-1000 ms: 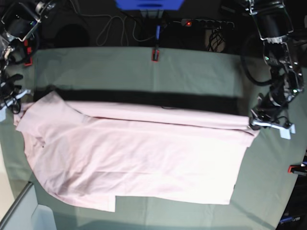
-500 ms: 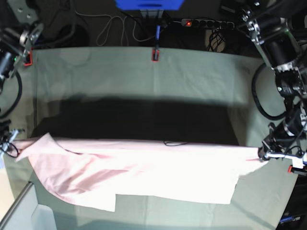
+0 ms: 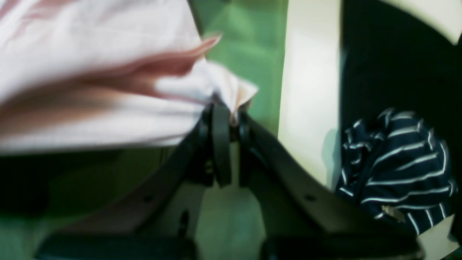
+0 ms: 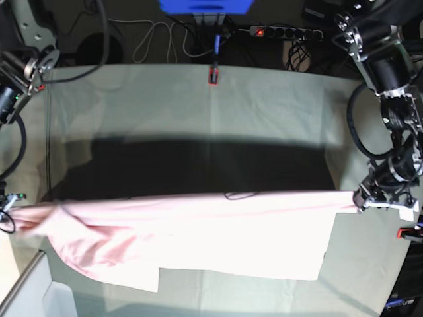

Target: Layout the t-shirt on the table in an organized manner, then fold the t-shirt properly

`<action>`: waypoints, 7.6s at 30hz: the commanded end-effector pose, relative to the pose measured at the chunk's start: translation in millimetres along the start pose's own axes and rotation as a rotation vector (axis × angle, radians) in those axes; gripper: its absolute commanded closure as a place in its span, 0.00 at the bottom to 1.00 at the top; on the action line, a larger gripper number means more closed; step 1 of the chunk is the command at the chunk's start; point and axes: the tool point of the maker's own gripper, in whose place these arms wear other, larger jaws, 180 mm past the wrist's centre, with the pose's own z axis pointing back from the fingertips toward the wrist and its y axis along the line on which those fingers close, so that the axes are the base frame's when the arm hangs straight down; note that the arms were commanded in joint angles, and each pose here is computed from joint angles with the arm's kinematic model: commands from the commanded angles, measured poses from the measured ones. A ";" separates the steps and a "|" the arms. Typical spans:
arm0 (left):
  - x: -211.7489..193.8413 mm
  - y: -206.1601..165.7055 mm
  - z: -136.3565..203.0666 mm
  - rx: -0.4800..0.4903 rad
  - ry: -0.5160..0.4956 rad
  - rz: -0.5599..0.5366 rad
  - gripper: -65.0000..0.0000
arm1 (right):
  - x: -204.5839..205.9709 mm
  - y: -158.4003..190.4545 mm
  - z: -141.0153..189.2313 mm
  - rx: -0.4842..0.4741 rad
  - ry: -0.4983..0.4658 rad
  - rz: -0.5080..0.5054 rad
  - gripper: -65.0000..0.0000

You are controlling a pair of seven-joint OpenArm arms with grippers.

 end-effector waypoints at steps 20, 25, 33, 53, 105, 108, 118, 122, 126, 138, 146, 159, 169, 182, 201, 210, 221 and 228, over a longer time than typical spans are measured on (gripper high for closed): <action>-60.9 75.4 24.2 0.156 0.086 -0.008 1.00 | -157.5 -0.2 20.7 -0.051 0.205 -0.096 1.00; -76.4 104.3 40.3 0.211 0.098 0.034 1.00 | -189.3 10.7 51.8 -0.101 0.170 -0.144 1.00; -86.6 126.0 75.9 0.269 0.085 -0.005 1.00 | -215.0 51.8 73.1 -0.066 0.120 -0.153 1.00; -125.2 145.6 94.7 0.313 0.135 0.054 0.99 | -254.3 50.0 81.2 -0.078 0.195 -0.215 0.92; 67.9 42.0 70.5 0.095 -0.288 0.009 0.49 | 10.4 74.9 -102.5 0.215 -0.301 -0.350 0.44; 69.3 43.6 54.9 0.086 -0.279 0.052 0.49 | 7.9 66.0 -106.2 0.129 -0.305 -0.317 0.44; 59.7 27.0 9.7 0.154 -0.303 -0.146 0.49 | -29.7 60.2 -110.6 0.033 -0.231 -0.282 0.44; 51.7 21.7 -13.7 0.154 -0.306 -0.182 0.49 | -39.2 71.7 -111.8 0.050 -0.214 -0.281 0.45; 36.5 27.2 -43.6 0.168 -0.254 -0.161 0.49 | -53.1 80.0 -112.3 0.060 -0.187 -0.279 0.45; 27.9 14.4 -79.0 0.171 -0.242 -0.270 0.49 | -53.0 96.0 -110.4 0.145 -0.191 -0.278 1.00; 14.1 32.5 -91.4 0.215 -0.227 -0.231 0.49 | -53.2 96.1 -110.4 0.145 -0.189 -0.278 1.00; -5.6 16.2 -100.1 0.179 -0.219 -0.397 0.49 | -53.2 96.4 -110.4 0.147 -0.190 -0.278 1.00; -22.3 39.1 -99.7 0.222 -0.189 -0.390 0.99 | -53.2 96.4 -110.4 0.147 -0.190 -0.278 1.00; -1.9 -9.8 -93.4 0.117 -0.226 -0.426 1.00 | -35.0 86.5 -107.9 0.131 -0.239 -0.279 1.00; 5.8 2.7 -54.8 0.104 -0.306 -0.383 1.00 | -37.8 69.7 -62.3 0.144 -0.418 -0.329 1.00; 16.0 -4.5 -29.7 0.085 -0.322 -0.366 1.00 | -56.9 57.7 -51.6 0.168 -0.436 -0.409 1.00; 5.5 5.4 -1.8 0.096 -0.312 -0.345 1.00 | -46.0 35.3 0.3 0.026 -0.571 -0.364 1.00; -10.1 26.7 20.1 0.129 -0.319 -0.318 1.00 | -81.4 43.9 8.8 0.025 -0.511 -0.347 1.00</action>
